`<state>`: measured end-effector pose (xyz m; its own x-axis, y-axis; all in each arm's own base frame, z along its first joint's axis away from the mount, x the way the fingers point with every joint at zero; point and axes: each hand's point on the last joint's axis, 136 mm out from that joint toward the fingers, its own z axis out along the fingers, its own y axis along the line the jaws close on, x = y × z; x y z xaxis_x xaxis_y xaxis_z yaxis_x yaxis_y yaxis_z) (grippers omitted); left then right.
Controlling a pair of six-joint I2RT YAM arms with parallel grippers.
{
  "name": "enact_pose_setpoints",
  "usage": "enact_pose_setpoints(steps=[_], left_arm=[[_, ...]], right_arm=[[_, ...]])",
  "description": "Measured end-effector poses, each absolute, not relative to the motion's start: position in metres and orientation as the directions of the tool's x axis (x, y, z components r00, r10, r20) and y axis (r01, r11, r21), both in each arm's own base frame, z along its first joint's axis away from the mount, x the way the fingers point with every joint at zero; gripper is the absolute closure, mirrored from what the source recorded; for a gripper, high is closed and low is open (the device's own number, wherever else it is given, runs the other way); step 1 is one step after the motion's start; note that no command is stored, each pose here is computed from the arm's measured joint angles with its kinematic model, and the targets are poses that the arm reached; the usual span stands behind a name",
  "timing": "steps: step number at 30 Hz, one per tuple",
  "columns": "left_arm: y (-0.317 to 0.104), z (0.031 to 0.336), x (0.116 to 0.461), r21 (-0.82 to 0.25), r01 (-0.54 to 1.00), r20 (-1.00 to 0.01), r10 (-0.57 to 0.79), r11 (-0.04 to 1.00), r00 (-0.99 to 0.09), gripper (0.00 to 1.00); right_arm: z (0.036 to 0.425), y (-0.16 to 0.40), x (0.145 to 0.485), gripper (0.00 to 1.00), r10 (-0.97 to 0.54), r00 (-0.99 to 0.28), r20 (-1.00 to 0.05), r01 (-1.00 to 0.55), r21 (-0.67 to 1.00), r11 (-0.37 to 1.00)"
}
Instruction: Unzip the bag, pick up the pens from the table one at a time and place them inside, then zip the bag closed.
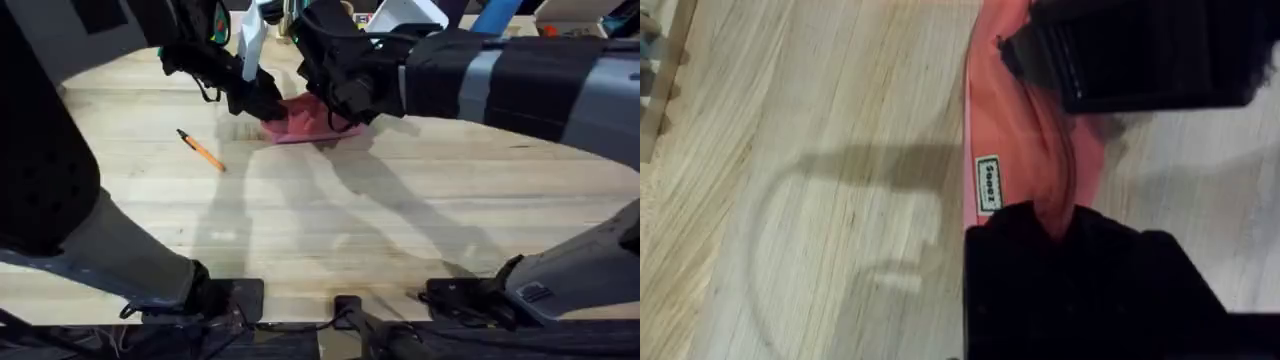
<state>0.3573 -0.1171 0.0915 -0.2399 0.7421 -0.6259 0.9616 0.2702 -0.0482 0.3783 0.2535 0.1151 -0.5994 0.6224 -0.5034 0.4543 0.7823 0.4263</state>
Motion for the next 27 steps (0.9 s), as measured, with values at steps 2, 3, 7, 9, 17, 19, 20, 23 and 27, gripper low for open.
enact_pose_setpoints(steps=[2,3,7,9,17,19,20,23,27], left_arm=[[-0.1171,0.0916,0.3573,-0.048,0.962,-0.626,0.742,0.27,-0.24,0.959],[-0.1172,0.0916,0.3573,-0.048,0.962,-0.626,0.742,0.27,-0.24,0.959],[-0.1172,0.0916,0.3573,-0.048,0.962,-0.626,0.742,0.27,-0.24,0.959],[-0.1172,0.0916,0.3573,-0.048,0.962,-0.626,0.742,0.27,-0.24,0.959],[-0.1172,0.0916,0.3574,-0.048,0.962,-0.626,0.742,0.27,-0.239,0.959],[-0.1171,0.0915,0.3574,-0.048,0.962,-0.626,0.742,0.27,-0.239,0.959],[-0.1172,0.0916,0.3573,-0.048,0.962,-0.626,0.742,0.27,-0.24,0.959],[-0.1171,0.0916,0.3574,-0.048,0.962,-0.626,0.742,0.27,-0.239,0.959],[-0.1172,0.0916,0.3574,-0.048,0.962,-0.626,0.742,0.27,-0.239,0.959]], right_arm=[[0.1151,0.2535,0.3782,0.295,0.622,-0.6,-0.503,0.454,0.426,0.782],[0.115,0.2535,0.3782,0.301,0.622,-0.6,-0.503,0.455,0.426,0.782],[0.1144,0.2538,0.3776,0.336,0.621,-0.603,-0.5,0.454,0.425,0.783],[0.1137,0.2532,0.3768,0.354,0.619,-0.606,-0.499,0.456,0.42,0.785],[0.1116,0.2511,0.3745,0.476,0.615,-0.613,-0.497,0.461,0.407,0.789],[0.1113,0.2509,0.3742,0.506,0.614,-0.613,-0.497,0.461,0.406,0.789],[0.111,0.2506,0.3738,0.529,0.613,-0.615,-0.497,0.462,0.403,0.79],[0.1098,0.2491,0.3724,0.589,0.61,-0.618,-0.496,0.466,0.394,0.792],[0.109,0.2481,0.3714,0.667,0.607,-0.621,-0.496,0.467,0.388,0.794]])
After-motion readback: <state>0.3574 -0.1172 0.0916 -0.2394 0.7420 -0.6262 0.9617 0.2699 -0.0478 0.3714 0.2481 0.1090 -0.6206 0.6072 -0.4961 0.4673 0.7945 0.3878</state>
